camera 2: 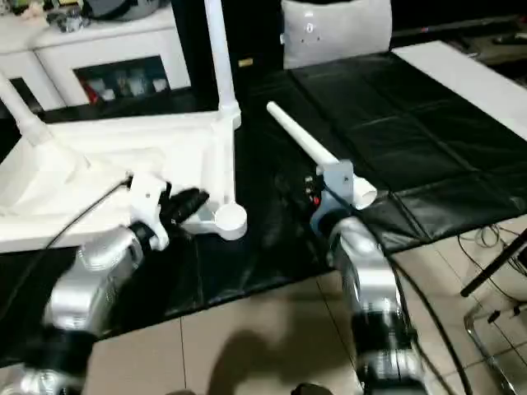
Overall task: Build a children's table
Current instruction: Rotate table base
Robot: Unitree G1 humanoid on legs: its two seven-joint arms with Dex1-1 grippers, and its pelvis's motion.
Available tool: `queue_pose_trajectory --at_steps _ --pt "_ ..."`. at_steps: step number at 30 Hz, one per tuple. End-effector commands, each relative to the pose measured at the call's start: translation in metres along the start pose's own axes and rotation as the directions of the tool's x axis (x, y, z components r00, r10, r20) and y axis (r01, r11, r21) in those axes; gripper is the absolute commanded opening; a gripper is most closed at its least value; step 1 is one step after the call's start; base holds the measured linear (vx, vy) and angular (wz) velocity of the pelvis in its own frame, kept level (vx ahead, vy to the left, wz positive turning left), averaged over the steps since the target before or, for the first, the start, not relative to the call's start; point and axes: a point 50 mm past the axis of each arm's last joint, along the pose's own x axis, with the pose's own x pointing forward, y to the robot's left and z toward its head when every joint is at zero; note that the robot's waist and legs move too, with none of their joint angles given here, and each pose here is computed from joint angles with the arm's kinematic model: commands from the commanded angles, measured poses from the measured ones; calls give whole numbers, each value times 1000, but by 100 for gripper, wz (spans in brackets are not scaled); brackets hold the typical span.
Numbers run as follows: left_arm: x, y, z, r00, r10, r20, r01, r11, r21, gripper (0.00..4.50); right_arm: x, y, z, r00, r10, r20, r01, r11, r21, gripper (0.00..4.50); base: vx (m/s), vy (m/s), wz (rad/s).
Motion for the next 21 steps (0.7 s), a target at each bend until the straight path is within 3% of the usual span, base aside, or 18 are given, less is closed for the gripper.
queue_pose_trajectory --at_steps 1,4,7,12,13,16,21 --pt "-6 8 7 994 94 47 -93 996 -12 164 -5 7 6 1000 2 27 -3 999 38 450 0 0 0" --pt "-14 11 1 989 144 -26 -145 989 -35 176 -12 13 7 999 -25 21 23 997 75 450 0 0 0" --pt "-24 16 -9 977 197 -76 -195 980 34 208 -20 12 3 998 -57 0 57 995 87 450 0 0 0" --pt "-33 15 -10 973 224 -63 -222 974 40 240 -26 5 -2 993 -102 -60 104 993 47 450 0 0 0" --pt "-34 13 -10 970 235 -60 -234 972 38 259 -29 3 -4 987 -139 -85 139 990 -3 450 0 0 0" --pt "-35 10 -9 969 240 -61 -239 971 22 263 -32 5 -7 983 -149 -107 147 989 -26 450 0 0 0" --pt "-33 6 -7 971 231 -53 -230 973 34 309 -37 9 -9 983 -116 -145 105 991 -77 450 0 0 0"
